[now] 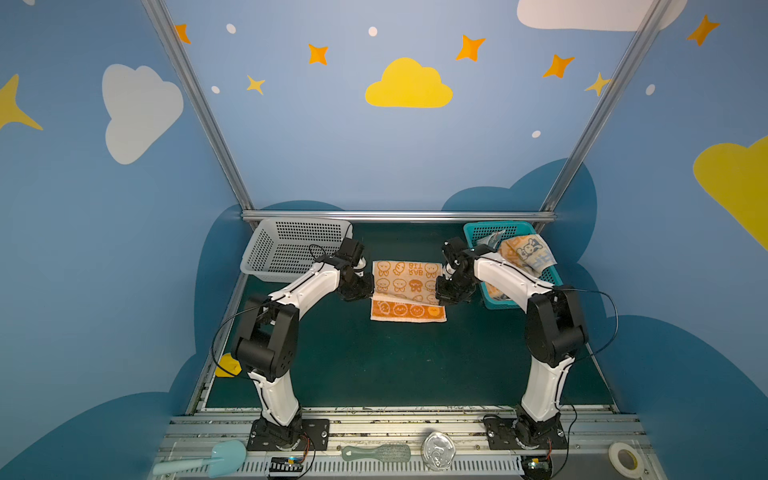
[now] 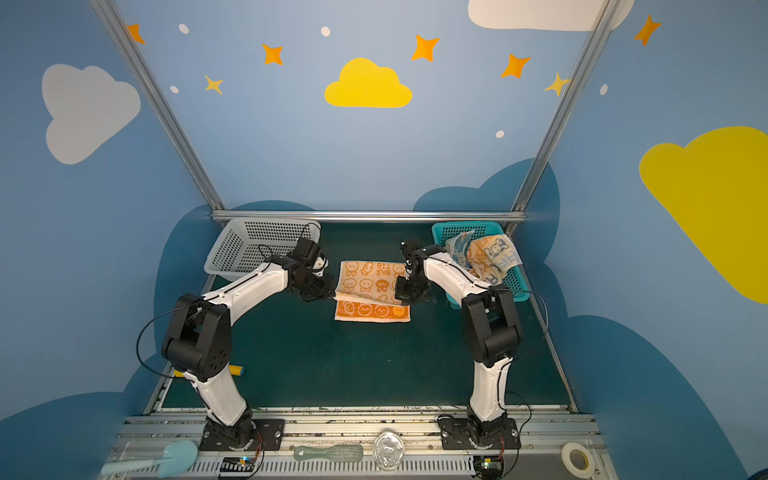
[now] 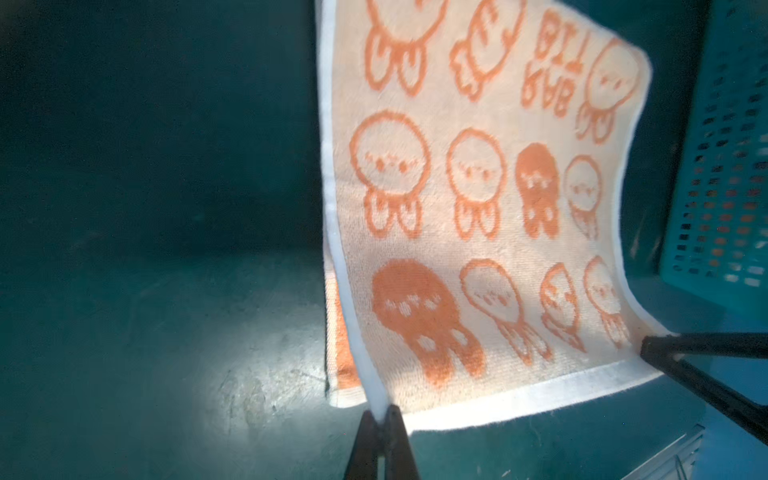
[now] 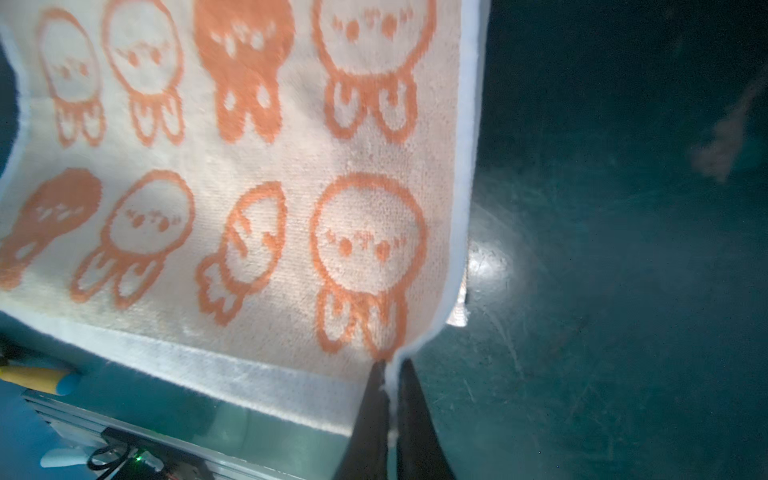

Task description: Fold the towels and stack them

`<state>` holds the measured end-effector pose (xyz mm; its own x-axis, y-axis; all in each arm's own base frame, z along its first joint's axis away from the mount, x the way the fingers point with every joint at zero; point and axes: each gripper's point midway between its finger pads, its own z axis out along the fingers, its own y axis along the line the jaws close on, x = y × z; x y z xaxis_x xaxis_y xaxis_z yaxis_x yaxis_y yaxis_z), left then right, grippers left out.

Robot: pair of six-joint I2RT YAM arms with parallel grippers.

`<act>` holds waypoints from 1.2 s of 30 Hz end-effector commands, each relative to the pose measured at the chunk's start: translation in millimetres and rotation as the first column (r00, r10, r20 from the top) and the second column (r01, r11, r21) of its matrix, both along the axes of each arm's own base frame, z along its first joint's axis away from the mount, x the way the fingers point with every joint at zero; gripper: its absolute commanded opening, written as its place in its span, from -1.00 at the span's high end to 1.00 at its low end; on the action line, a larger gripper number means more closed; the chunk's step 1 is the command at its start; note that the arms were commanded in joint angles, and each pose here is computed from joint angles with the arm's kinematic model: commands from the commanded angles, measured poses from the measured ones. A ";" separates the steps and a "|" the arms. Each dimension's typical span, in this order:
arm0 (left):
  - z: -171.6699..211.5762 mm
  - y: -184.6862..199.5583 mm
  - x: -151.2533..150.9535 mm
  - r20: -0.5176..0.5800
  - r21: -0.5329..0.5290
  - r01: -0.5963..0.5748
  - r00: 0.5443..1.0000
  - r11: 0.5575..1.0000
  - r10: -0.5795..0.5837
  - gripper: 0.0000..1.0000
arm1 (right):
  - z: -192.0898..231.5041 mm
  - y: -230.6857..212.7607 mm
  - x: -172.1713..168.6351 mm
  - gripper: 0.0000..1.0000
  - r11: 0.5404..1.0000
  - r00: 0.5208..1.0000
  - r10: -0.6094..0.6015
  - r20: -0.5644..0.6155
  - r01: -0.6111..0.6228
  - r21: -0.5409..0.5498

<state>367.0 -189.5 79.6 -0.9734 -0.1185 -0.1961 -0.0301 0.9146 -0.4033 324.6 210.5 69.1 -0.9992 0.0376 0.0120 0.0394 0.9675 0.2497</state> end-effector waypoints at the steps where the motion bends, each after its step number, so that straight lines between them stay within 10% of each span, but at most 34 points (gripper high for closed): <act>1: -11.9 0.9 -10.2 -0.022 -0.006 -0.013 1.000 1.000 0.013 0.94 | -13.7 1.3 -15.6 1.00 1.000 0.999 -0.006 -0.041 0.005 -0.022; 36: -50.5 -10.2 -15.4 -0.107 0.037 0.022 0.994 0.999 -0.018 0.77 | -63.6 -4.1 -7.7 0.85 0.995 0.994 -0.004 -0.111 -0.007 -0.095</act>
<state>357.9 -199.7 26.2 -0.9883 -0.1123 -0.1029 -0.0660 0.9247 -0.3750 324.0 212.2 19.8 -0.9924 0.0502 0.1120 0.0715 0.9782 0.1952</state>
